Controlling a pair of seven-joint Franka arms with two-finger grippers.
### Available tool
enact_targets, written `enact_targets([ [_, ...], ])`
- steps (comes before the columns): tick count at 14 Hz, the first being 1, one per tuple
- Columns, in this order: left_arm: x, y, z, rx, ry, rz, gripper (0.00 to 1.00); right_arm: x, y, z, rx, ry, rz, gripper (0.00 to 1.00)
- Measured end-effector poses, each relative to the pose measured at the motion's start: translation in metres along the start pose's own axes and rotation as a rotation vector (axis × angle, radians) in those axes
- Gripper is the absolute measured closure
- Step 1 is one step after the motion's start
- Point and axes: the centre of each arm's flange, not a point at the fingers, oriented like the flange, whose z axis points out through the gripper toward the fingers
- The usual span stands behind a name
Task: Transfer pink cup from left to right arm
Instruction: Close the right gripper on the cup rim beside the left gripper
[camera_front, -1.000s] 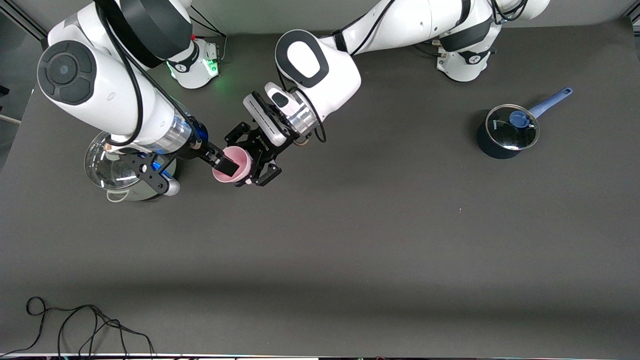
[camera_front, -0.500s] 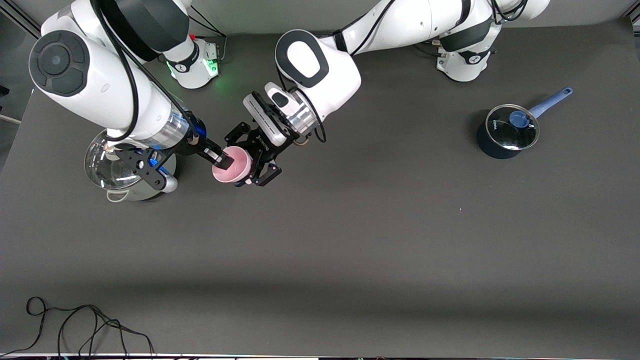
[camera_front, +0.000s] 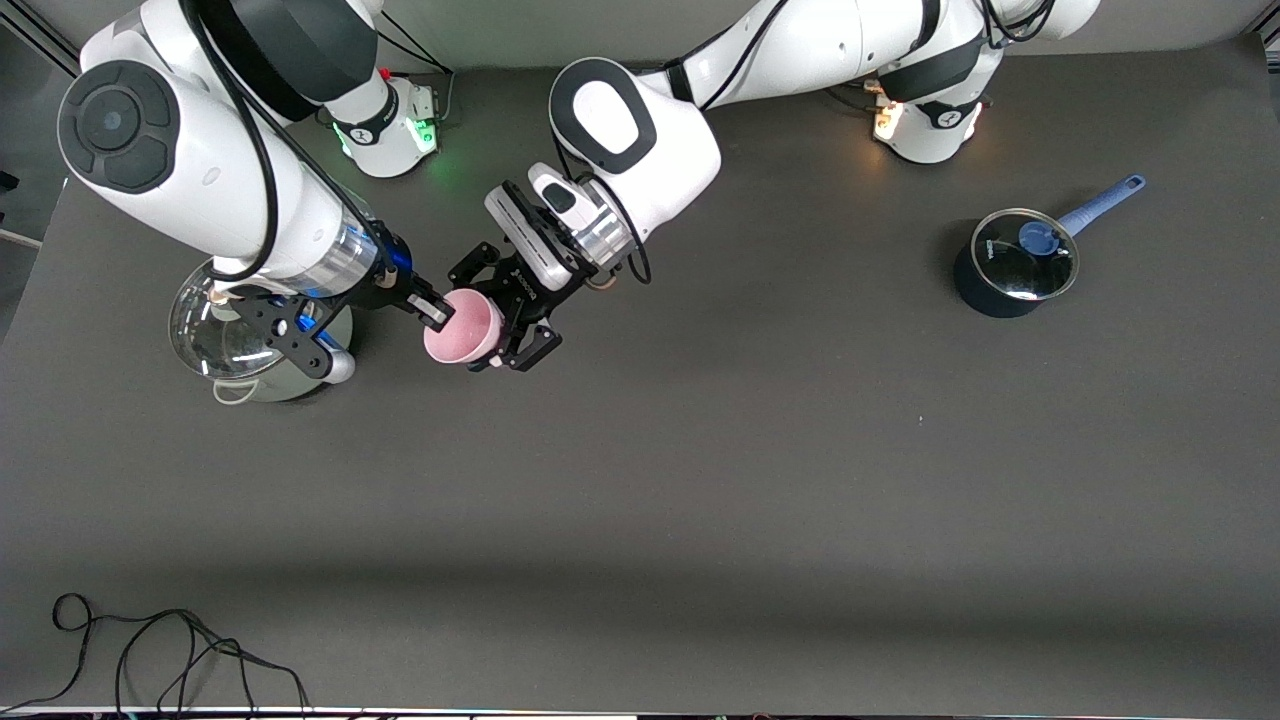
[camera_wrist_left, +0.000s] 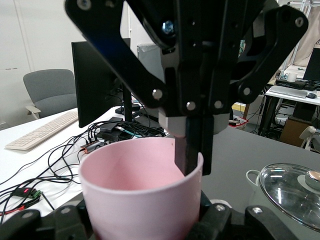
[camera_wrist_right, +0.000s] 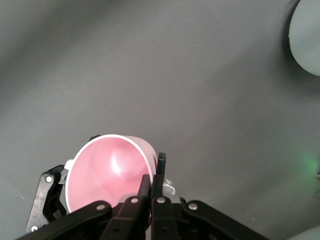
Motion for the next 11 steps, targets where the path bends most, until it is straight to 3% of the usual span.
enact_targets([
  [8, 0.004, -0.005, 0.001, 0.016, 0.013, 0.060, 0.33, 0.001, -0.002, -0.003, 0.020, 0.009, 0.003, 0.98],
  [9, 0.005, -0.007, 0.001, 0.020, 0.015, 0.066, 0.28, 0.001, -0.002, -0.005, 0.022, 0.010, 0.003, 0.98],
  [11, 0.006, -0.010, 0.000, 0.028, 0.019, 0.061, 0.07, 0.001, -0.001, -0.005, 0.019, 0.012, 0.004, 0.98],
])
